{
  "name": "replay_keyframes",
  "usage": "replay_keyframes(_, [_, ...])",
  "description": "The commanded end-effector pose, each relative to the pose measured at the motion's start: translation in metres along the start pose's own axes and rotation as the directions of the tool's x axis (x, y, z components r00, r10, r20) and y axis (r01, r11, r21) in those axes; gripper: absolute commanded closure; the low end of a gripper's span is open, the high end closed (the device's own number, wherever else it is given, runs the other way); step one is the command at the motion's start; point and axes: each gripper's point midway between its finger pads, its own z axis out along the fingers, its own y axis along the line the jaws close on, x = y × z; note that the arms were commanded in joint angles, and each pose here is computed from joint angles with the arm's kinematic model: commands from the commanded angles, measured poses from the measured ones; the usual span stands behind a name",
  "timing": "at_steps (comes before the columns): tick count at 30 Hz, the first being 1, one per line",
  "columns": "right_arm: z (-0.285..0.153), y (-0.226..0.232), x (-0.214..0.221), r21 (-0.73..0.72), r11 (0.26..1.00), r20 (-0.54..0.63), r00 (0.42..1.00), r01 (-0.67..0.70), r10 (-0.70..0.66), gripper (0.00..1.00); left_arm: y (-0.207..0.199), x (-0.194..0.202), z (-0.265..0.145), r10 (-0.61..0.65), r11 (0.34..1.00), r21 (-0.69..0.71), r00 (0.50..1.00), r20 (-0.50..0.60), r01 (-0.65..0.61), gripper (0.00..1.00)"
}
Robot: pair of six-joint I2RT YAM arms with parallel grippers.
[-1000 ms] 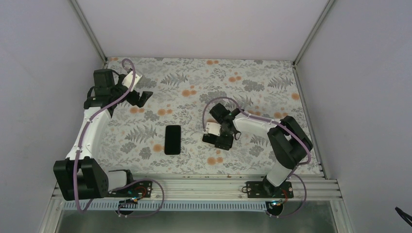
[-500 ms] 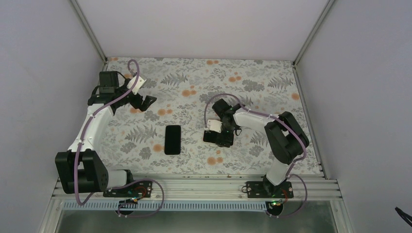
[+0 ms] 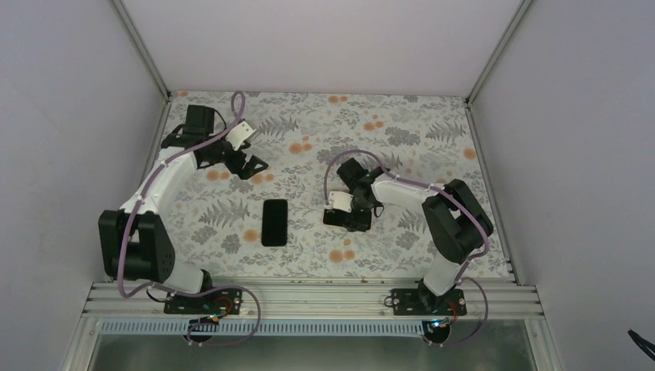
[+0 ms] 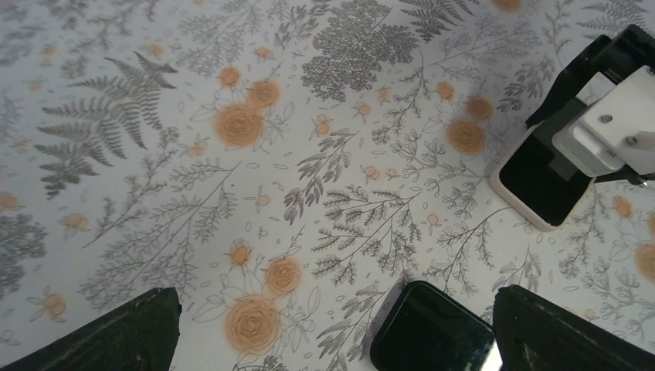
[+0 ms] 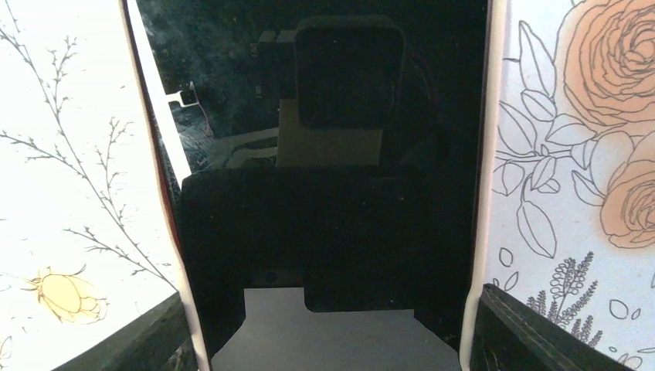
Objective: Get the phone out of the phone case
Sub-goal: Pick up the phone at the center of the board.
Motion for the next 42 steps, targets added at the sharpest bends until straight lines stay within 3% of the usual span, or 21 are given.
replay_keyframes(1, [-0.002,-0.018,-0.006,0.097,0.994,0.039,0.998,-0.046,0.042,0.44,-0.012,-0.002,0.011,-0.073,0.985,0.153,0.997,-0.041,0.078,0.00])
replay_keyframes(6, [-0.056,-0.049,-0.043,0.245,0.964,0.229,0.972,-0.107,0.050,0.46,-0.033,0.000,0.035,-0.180,0.904,0.365,0.972,-0.152,0.225,0.00])
replay_keyframes(10, [-0.086,-0.066,-0.069,0.291,0.946,0.326,0.944,-0.146,0.046,0.46,-0.036,-0.005,0.054,-0.209,0.859,0.430,0.957,-0.199,0.277,0.00])
replay_keyframes(22, [-0.084,-0.088,-0.122,0.289,0.943,0.373,0.927,-0.163,0.046,0.48,-0.056,-0.019,0.106,-0.200,0.806,0.503,0.942,-0.268,0.314,0.01])
replay_keyframes(33, [-0.086,-0.084,-0.146,0.293,0.945,0.385,0.923,-0.144,0.021,0.47,-0.049,-0.024,0.125,-0.228,0.772,0.527,0.928,-0.294,0.357,0.00])
replay_keyframes(36, [-0.084,-0.086,-0.152,0.298,0.944,0.388,0.921,-0.143,0.017,0.47,-0.055,-0.029,0.127,-0.222,0.755,0.549,0.927,-0.301,0.359,0.06])
replay_keyframes(42, [-0.084,-0.097,-0.158,0.329,0.929,0.397,0.917,-0.172,0.029,0.47,-0.071,-0.025,0.126,-0.197,0.710,0.598,0.920,-0.340,0.373,0.33])
